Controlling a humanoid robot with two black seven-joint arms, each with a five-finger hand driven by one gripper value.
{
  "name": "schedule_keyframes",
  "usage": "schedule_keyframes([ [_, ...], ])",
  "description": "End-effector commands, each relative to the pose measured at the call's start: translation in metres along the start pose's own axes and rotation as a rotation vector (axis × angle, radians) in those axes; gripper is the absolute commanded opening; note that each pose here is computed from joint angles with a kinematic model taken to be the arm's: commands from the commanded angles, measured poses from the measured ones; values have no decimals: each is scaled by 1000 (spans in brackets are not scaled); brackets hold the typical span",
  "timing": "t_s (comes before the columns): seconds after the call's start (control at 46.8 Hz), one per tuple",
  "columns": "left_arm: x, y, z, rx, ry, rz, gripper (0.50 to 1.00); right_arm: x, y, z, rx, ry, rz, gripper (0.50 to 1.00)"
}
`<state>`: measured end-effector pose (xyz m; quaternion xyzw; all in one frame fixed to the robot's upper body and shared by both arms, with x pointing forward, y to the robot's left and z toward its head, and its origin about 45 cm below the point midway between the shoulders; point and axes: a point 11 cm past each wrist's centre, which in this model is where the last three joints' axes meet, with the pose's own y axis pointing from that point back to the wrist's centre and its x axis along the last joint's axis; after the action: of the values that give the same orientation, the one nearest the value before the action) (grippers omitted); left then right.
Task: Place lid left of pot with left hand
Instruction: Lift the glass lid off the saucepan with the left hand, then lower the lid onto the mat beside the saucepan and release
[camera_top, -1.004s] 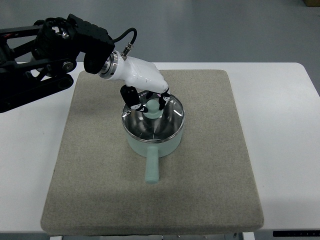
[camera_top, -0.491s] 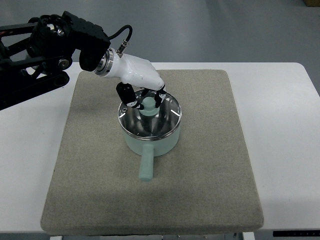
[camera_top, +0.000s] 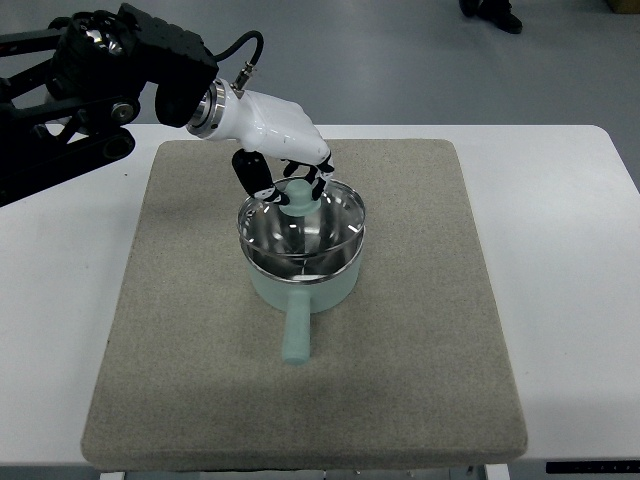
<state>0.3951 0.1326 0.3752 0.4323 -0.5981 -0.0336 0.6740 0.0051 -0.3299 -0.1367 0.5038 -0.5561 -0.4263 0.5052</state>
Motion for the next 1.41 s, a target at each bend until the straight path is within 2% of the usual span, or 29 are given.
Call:
schedule_keyframes([
  [0.0,4,4,-2,10,-4,9,500,0,0,0,0,0,0,924],
  [0.384,4,30,-25,82,8,24,500,0,0,0,0,0,0,924],
  [0.619,-18,75,-64,212,57,9,500,0,0,0,0,0,0,924],
  [0.79,-52,112,-89,311,117,-21,500,0,0,0,0,0,0,924],
  [0.854,-68,119,-97,339,138,4,500,0,0,0,0,0,0,924],
  [1.025,-106,114,-102,355,171,67,500,0,0,0,0,0,0,924],
  [1.196,-123,102,-104,360,183,110,500,0,0,0,0,0,0,924],
  [1.388,-155,78,-106,375,129,92,500,0,0,0,0,0,0,924],
])
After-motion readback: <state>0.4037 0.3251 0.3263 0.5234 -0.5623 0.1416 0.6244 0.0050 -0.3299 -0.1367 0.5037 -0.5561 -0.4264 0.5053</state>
